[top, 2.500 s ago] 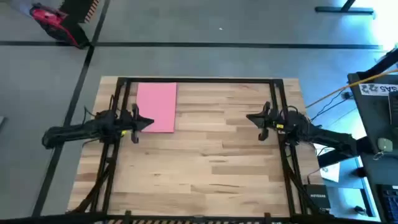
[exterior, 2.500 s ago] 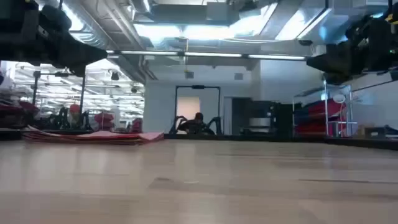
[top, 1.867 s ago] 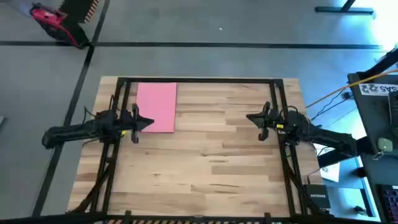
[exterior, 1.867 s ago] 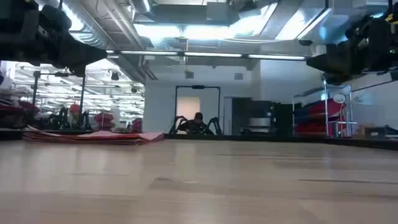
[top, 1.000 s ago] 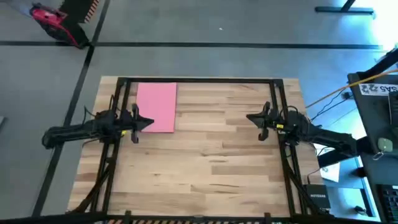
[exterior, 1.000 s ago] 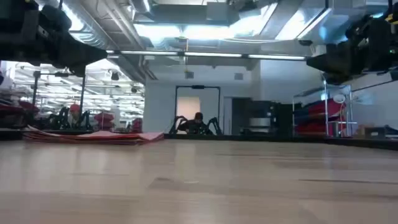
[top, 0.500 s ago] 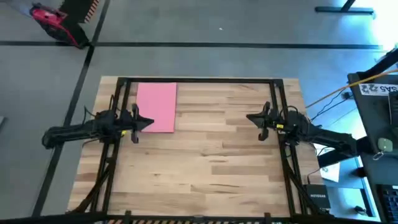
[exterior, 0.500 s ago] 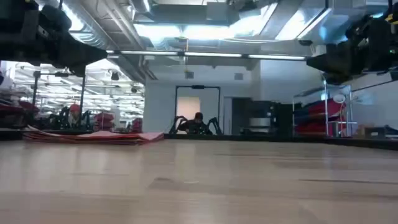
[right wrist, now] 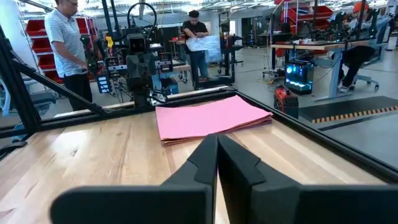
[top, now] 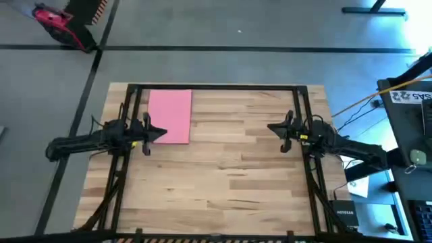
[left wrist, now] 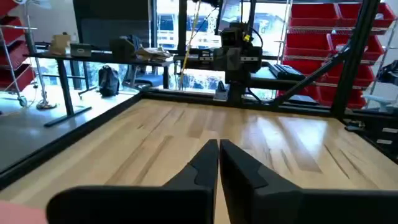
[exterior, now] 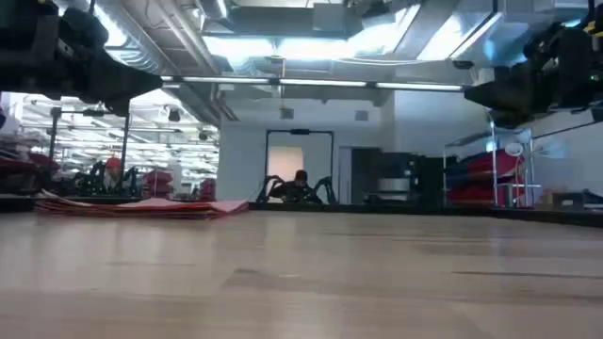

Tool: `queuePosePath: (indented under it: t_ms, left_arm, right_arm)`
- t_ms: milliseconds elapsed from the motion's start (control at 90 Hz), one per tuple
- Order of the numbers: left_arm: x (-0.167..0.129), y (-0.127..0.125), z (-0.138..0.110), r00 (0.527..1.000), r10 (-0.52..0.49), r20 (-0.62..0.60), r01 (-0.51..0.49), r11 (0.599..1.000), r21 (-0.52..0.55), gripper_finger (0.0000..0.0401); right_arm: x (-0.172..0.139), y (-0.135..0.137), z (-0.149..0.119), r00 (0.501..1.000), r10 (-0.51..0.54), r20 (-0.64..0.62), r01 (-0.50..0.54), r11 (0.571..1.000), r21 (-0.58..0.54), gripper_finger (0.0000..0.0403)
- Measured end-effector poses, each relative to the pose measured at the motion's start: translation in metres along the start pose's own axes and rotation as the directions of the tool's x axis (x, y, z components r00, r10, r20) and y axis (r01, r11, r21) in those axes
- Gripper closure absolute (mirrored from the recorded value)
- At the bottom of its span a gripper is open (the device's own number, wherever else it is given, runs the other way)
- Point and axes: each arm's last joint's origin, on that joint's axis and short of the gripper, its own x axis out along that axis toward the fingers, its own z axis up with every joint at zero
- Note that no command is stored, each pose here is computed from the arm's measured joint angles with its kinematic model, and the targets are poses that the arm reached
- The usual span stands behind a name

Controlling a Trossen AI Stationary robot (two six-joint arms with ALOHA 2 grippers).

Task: Organize paper

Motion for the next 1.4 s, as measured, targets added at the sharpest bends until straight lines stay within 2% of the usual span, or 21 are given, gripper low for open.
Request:
queuePosePath:
  t_ms: [556,722,878,1011,1211,1400]
  left_arm:
    - [0.000,0.000,0.000,1.000,0.000,0.001,0.000,1.000,0.002,0.0401]
    - [0.000,0.000,0.000,1.000,0.000,0.004,0.000,1.000,-0.031,0.0401]
    - [0.000,0.001,0.008,0.996,0.021,0.087,-0.021,1.000,0.001,0.0401]
    - [-0.001,0.002,0.014,0.989,0.033,0.144,-0.029,0.999,-0.031,0.0401]
    - [-0.004,0.001,0.023,0.996,0.025,0.090,-0.018,0.997,-0.073,0.0401]
    - [-0.010,0.001,0.050,0.999,0.035,0.017,-0.034,0.997,-0.074,0.0401]
  right_arm:
    - [0.000,0.000,0.000,1.000,0.000,0.000,0.000,1.000,0.000,0.0403]
    - [0.000,0.000,0.000,1.000,0.000,0.000,0.000,1.000,0.000,0.0403]
    - [0.000,0.000,0.000,1.000,0.000,0.000,0.000,1.000,0.000,0.0403]
    - [0.000,0.000,0.000,1.000,0.000,0.000,0.000,1.000,0.000,0.0403]
    - [0.000,0.000,0.000,1.000,0.000,0.000,0.000,1.000,0.000,0.0403]
    - [0.000,0.000,0.000,1.000,0.000,0.000,0.000,1.000,0.000,0.0403]
